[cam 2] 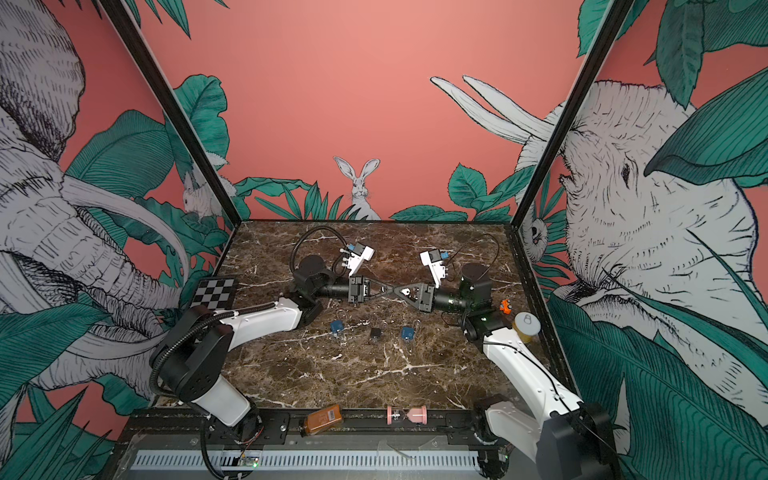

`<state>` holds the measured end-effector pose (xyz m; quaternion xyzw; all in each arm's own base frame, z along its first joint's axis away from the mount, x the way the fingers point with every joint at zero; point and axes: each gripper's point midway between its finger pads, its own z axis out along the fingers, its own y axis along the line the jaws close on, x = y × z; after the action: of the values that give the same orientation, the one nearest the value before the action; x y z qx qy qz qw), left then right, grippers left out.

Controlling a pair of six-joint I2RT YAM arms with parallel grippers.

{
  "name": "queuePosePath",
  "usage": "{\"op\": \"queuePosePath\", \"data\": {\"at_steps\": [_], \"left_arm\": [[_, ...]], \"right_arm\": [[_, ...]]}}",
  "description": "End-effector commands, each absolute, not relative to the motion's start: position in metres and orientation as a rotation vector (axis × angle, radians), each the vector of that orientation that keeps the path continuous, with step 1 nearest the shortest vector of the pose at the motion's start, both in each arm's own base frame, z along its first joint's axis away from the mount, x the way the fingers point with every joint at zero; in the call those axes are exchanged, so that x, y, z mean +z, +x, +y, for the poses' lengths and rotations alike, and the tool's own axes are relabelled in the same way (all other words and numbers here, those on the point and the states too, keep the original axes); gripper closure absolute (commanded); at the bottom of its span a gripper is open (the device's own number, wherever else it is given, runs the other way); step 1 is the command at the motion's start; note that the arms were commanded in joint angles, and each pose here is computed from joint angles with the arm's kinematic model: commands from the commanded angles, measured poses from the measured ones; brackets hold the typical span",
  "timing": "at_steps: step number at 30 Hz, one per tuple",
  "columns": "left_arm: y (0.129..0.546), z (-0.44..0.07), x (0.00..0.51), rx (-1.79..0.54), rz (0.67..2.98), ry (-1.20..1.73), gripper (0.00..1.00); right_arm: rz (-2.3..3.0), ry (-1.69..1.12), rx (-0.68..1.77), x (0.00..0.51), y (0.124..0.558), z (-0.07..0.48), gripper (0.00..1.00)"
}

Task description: Lock with the key

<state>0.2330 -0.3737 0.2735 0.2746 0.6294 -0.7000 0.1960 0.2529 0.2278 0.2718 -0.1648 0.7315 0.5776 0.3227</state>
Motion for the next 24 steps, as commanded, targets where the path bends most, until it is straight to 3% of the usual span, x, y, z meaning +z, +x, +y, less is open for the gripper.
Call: {"op": "queuePosePath", "data": {"at_steps": [1, 16, 24], "left_arm": [[0.234, -0.361, 0.296, -1.935, 1.654, 0.761, 1.0], [0.25, -0.356, 0.294, -1.952, 1.657, 0.691, 1.0], [0.246, -0.357, 0.293, -1.956, 1.662, 0.711, 1.0]], "right_arm": [[1.877, -0.385, 1.439, 0.282, 0.262, 0.217, 0.71], [1.874, -0.38, 1.459, 0.275, 0.259, 0.216, 0.7], [1.857, -0.39, 1.452, 0.28, 0.264, 0.217, 0.75]]}}
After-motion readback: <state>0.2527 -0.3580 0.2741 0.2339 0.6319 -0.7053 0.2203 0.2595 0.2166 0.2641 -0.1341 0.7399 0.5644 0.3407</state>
